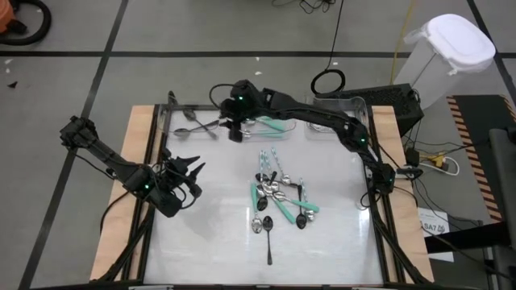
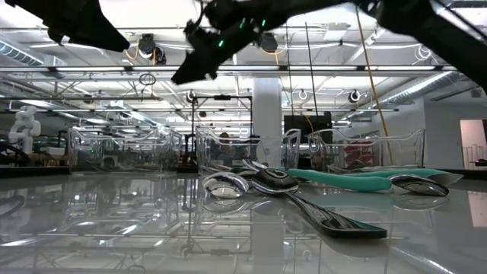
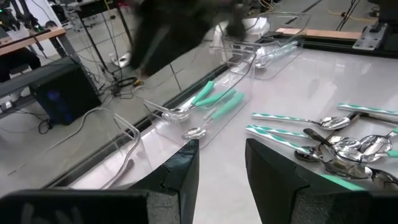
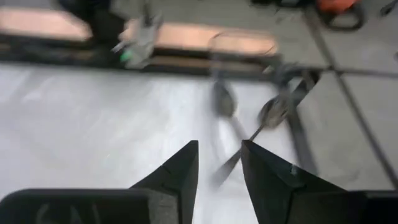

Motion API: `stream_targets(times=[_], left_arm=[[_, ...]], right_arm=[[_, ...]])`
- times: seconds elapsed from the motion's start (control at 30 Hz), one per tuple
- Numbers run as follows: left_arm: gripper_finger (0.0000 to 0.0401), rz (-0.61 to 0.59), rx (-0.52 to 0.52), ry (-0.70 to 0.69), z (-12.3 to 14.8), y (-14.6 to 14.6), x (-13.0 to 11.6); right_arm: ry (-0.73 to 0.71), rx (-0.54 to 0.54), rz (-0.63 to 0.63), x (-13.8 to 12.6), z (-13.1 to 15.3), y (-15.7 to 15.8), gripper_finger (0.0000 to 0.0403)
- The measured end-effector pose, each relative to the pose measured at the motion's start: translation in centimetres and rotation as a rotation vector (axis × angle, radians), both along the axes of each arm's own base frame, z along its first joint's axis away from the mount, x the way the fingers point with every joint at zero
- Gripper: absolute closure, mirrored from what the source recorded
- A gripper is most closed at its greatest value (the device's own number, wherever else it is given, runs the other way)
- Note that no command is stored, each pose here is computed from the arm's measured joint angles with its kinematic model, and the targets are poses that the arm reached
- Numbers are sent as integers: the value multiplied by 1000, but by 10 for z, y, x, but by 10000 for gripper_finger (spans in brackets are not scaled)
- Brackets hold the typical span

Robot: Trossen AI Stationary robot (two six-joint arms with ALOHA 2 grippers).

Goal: Sort silverware by color (type)
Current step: Put the green spoon into the center transparent bin

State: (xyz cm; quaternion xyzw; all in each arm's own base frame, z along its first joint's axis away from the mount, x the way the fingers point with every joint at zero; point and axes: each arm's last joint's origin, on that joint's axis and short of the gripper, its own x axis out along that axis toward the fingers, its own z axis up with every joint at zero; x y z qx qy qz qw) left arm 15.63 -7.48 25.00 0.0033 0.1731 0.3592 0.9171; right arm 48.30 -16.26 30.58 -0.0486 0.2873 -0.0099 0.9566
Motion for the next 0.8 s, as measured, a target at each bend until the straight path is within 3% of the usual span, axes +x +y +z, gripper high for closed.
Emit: stream_targets(times=[0.2,0.33,0.53,0.8], left_arm=[[270,-12,-16,0,0,-2,0],[270,-33,-53,14,-1,-3,0],[270,-73,-119,24,-1,-5,2],[270,-121,-170,4,2,-9,7]], right_arm=[[224,51,104,-42,41,58,287],[420,124,154,-61,43,103,287],[619,60,134,-69,29,172,287],[790,0,114,-81,-24,245,287]])
